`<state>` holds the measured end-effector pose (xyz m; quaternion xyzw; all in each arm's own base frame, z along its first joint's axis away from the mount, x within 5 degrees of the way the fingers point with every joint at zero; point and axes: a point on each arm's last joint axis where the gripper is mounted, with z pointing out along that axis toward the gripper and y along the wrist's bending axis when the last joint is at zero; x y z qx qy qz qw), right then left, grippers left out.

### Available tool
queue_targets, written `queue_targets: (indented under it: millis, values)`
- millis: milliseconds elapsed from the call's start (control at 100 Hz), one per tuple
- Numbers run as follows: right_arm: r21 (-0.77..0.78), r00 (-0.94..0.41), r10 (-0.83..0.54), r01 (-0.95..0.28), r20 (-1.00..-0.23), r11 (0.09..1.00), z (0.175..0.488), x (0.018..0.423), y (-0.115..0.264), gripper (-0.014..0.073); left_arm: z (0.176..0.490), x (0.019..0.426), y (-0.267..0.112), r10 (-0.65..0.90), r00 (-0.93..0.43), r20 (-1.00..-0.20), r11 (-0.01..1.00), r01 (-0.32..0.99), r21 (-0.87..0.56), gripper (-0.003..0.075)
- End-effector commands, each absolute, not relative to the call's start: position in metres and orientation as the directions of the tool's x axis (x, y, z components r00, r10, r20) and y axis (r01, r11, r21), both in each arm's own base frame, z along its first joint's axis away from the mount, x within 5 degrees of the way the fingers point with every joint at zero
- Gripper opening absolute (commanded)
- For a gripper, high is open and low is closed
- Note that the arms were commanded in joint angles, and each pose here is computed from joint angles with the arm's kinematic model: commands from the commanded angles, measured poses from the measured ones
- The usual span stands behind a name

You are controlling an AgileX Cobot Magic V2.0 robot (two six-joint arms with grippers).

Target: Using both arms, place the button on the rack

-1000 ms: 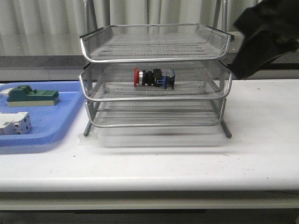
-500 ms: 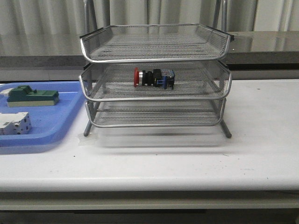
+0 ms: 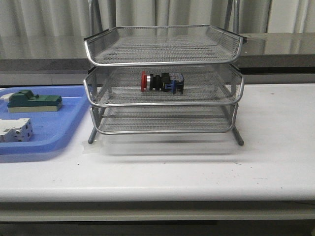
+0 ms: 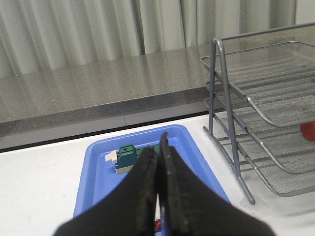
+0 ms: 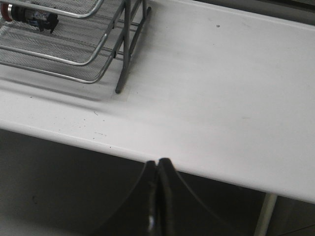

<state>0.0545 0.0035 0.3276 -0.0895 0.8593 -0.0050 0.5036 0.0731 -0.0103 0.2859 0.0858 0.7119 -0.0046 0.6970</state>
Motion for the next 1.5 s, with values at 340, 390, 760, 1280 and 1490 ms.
queue_targets:
  millis: [340, 390, 760, 1280, 1490]
  values:
    - [-0.106, -0.382, -0.149, -0.132, -0.912, 0.986, 0.336, 0.048, 0.002, -0.006, 0.301, 0.073, -0.008, 0.087, 0.072, -0.994, 0.991, 0.093, 0.094, -0.002]
    - [-0.106, -0.382, -0.149, -0.132, -0.912, 0.986, 0.336, 0.048, 0.002, -0.006, 0.301, 0.073, -0.008, 0.087, 0.072, -0.994, 0.991, 0.093, 0.094, -0.002]
    - [-0.12, -0.332, -0.157, -0.128, -0.93, 0.984, 0.33, 0.053, 0.002, -0.006, 0.301, 0.073, -0.008, 0.087, 0.072, -0.994, 0.991, 0.093, 0.094, -0.002]
    - [-0.043, 0.027, -0.039, -0.151, -0.999, 0.988, 0.238, 0.053, 0.008, -0.006, 0.301, 0.073, -0.008, 0.087, 0.072, -0.994, 0.991, 0.093, 0.094, -0.002]
    - [-0.007, 0.082, 0.006, -0.154, -0.997, 0.988, 0.208, 0.054, 0.008, -0.006, 0.301, 0.073, -0.008, 0.087, 0.072, -0.994, 0.991, 0.093, 0.094, -0.002]
